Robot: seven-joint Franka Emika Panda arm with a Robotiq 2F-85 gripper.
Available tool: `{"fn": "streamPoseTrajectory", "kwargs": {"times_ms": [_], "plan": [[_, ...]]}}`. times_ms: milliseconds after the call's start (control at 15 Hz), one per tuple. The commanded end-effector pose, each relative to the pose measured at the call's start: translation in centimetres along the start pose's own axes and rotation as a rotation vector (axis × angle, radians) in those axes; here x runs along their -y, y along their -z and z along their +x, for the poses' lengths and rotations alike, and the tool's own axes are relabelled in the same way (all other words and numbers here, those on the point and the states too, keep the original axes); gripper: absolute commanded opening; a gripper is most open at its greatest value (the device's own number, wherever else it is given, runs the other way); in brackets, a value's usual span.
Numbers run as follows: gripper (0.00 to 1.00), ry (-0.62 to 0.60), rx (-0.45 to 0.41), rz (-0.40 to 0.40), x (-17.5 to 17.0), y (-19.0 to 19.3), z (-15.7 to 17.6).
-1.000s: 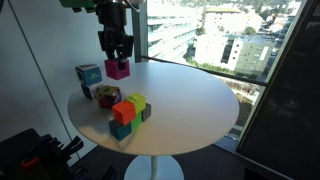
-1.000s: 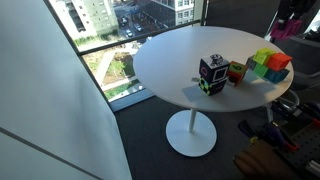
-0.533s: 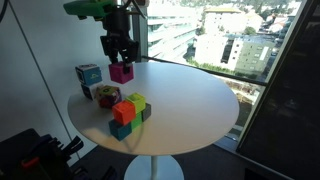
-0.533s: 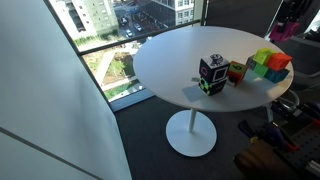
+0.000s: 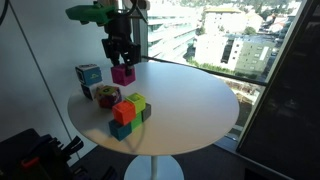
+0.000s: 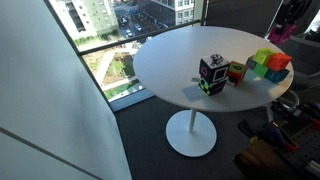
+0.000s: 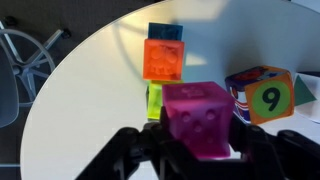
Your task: Place the pink block on top of the block pyramid
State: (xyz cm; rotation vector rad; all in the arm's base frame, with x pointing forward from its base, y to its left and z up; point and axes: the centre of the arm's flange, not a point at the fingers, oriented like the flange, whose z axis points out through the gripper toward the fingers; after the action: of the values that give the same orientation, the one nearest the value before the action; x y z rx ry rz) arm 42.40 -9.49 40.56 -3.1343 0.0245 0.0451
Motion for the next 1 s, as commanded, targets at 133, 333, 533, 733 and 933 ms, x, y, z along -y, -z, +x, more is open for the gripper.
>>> {"fn": "streamPoseTrajectory", "kwargs": {"times_ms": [133, 333, 533, 733, 933], "plan": [[0.54, 0.0, 0.0, 0.0, 0.0, 0.0, 0.0], [0.29, 0.0, 0.0, 0.0, 0.0, 0.0, 0.0], [0.29, -0.007, 0.007, -0.009, -0.3, -0.7, 0.0], [0.29, -0.013, 0.016, -0.014, -0.7, -1.5, 0.1], [0.29, -0.021, 0.02, -0.019, -1.3, -2.1, 0.1]]}}
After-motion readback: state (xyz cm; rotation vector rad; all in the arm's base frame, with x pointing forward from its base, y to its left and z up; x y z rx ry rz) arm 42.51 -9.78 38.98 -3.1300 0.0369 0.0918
